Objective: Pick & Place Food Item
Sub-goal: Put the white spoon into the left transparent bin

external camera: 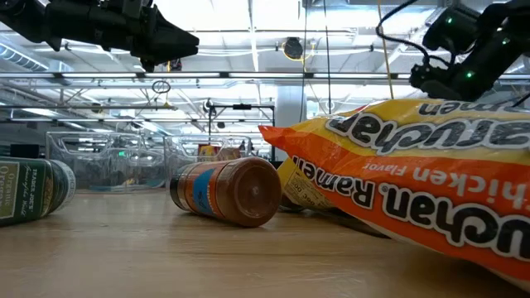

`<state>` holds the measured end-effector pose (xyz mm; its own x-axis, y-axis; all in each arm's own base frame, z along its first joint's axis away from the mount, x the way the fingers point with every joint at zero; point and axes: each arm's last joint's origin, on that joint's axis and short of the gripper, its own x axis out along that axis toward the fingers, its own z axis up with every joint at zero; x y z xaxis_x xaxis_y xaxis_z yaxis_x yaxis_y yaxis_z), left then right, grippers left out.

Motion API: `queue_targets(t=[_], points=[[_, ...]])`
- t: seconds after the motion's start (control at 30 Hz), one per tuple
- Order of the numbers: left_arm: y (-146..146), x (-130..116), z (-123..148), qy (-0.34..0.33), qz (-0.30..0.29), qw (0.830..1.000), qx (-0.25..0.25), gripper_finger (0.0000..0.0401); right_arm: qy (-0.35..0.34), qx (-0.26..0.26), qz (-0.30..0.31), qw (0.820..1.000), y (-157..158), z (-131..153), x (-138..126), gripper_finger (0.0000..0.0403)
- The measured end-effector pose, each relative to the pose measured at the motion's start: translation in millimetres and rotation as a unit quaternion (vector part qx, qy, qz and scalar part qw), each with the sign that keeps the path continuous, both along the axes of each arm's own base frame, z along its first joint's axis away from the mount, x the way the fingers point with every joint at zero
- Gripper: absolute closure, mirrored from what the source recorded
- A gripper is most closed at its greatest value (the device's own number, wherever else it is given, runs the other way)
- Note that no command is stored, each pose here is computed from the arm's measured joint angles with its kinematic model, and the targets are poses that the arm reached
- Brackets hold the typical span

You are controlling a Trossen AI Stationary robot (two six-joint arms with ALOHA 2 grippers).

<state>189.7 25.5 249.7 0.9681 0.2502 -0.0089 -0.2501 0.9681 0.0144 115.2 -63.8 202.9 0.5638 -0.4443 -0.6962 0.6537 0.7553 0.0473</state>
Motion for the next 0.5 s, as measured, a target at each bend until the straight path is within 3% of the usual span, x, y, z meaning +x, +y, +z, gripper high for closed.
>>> queue_targets(t=[0.5], points=[[0, 0, 0, 0.003, 0.000, 1.000, 0.013, 0.0249, 0.002, 0.149, -0.027, 0.988, -46, -25, -8, 0.0273]])
